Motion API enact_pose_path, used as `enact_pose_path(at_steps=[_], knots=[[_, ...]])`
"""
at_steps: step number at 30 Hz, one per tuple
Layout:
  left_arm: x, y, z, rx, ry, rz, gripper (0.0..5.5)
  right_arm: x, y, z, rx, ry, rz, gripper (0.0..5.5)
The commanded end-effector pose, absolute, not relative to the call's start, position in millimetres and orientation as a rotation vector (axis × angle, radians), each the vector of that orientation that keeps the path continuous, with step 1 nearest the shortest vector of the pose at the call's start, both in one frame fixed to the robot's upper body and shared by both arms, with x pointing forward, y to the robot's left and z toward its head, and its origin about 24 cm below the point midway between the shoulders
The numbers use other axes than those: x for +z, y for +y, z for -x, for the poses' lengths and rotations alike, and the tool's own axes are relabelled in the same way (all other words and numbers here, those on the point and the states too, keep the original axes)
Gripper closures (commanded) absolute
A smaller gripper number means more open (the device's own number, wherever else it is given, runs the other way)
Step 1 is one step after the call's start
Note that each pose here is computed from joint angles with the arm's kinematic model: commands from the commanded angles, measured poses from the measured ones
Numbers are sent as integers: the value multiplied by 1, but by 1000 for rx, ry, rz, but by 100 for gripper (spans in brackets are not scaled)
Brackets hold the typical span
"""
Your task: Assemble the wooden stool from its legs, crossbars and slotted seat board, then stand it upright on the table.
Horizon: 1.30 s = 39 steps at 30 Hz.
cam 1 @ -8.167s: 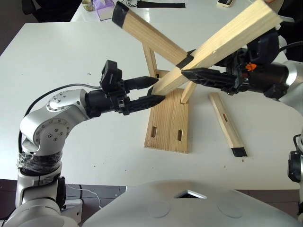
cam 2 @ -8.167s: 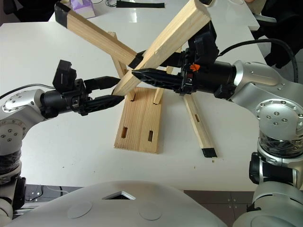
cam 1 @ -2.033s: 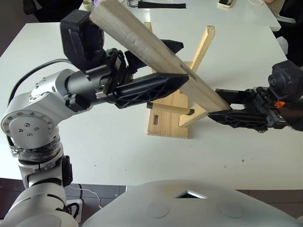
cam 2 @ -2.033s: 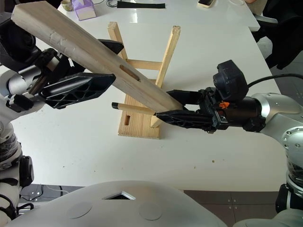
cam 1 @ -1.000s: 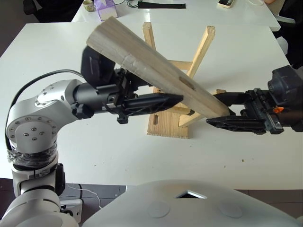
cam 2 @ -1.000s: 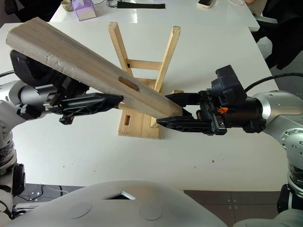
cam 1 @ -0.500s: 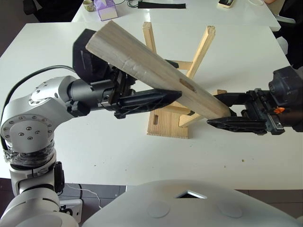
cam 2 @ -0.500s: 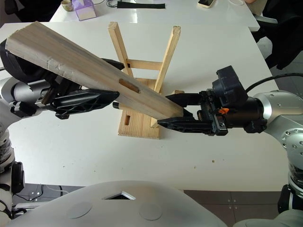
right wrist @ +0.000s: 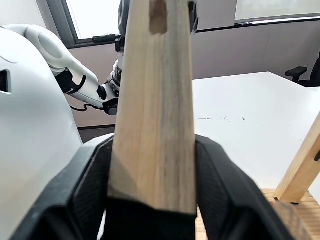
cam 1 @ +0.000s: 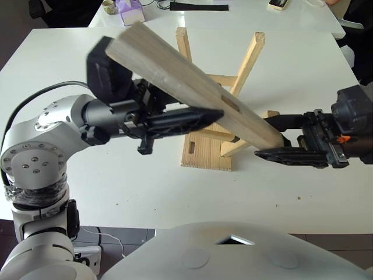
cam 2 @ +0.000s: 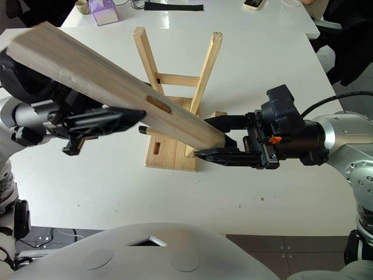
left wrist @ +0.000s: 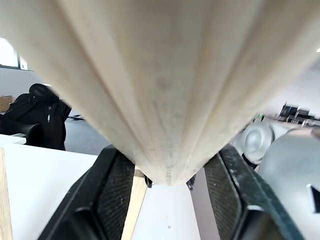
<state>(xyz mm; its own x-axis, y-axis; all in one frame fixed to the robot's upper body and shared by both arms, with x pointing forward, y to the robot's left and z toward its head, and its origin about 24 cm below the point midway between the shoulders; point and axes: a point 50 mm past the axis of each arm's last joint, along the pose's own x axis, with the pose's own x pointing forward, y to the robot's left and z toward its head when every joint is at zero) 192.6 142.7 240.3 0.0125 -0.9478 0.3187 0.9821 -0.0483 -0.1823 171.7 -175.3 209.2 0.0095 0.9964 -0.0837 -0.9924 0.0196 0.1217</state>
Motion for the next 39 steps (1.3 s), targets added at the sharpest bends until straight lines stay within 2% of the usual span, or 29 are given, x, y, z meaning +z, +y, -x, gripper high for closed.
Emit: enact_pose_path(at_steps=[1,6,12,15,20,25,39], knots=[[259,158,-201,-1493,-183,378,347,192,-177,-171,1487,290,-8,244],[279,188,-205,-1361,-216,263,347,200,-190,-169,1401,234,-20,242],[323,248,-219,-1137,-298,-60,347,220,-225,-155,1149,111,-24,242],[316,261,-223,-1142,-242,-145,347,224,-241,-148,1037,79,-16,242],[251,254,-218,-1256,-2,-188,347,225,-247,-148,994,62,-13,242],[203,247,-204,-1289,119,-206,347,217,-253,-156,976,100,-6,242],[169,212,-187,-1313,87,-136,347,213,-255,-169,1017,127,25,242]])
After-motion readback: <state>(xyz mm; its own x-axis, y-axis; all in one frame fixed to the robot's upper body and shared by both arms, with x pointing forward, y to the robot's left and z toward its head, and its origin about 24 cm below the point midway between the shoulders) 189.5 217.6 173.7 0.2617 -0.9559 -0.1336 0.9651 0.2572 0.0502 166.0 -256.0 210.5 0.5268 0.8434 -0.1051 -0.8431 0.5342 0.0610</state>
